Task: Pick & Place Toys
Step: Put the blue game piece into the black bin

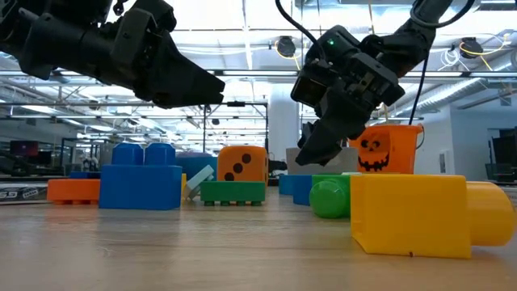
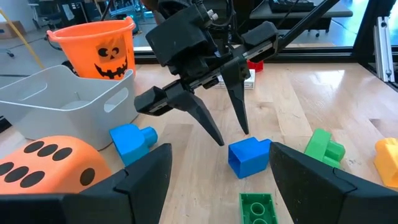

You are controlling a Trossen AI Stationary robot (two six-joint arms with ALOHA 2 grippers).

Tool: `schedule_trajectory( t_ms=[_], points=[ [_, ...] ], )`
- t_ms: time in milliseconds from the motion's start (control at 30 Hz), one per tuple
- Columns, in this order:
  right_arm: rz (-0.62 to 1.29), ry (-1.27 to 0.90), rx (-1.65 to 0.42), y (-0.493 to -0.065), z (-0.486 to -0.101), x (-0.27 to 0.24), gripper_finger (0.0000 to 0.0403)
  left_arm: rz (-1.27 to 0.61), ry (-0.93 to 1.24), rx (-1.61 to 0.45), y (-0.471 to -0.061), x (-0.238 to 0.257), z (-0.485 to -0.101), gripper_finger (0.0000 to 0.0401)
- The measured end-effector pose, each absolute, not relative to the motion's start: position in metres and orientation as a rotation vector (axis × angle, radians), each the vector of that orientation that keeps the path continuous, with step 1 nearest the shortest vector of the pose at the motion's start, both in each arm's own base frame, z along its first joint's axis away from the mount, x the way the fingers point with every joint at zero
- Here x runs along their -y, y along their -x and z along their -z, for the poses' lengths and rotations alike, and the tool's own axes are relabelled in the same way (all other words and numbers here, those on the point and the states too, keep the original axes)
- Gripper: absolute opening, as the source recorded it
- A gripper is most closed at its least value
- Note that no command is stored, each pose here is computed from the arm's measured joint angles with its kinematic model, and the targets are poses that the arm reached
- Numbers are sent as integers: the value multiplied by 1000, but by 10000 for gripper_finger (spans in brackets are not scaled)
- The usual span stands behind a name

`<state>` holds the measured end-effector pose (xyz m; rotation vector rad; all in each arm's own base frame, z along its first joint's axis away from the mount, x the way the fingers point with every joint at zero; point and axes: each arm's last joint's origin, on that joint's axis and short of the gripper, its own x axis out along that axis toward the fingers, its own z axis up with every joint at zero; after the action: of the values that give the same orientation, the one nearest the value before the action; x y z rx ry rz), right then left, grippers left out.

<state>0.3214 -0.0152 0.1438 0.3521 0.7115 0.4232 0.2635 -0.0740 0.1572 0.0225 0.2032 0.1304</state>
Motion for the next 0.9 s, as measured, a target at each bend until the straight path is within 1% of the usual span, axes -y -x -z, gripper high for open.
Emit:
schedule_trajectory(
  t_ms=[300, 633, 900],
  points=[
    [-420, -356, -732, -326, -136, 16, 137, -130, -20, -198, -264, 74, -158, 278],
    [-448, -370, -760, -326, -135, 12, 137, -130, -20, -197, -264, 74, -158, 278],
    [-454, -333, -788, -325, -131, 2, 137, -130, -20, -197, -264, 74, -158, 278]
  ],
)
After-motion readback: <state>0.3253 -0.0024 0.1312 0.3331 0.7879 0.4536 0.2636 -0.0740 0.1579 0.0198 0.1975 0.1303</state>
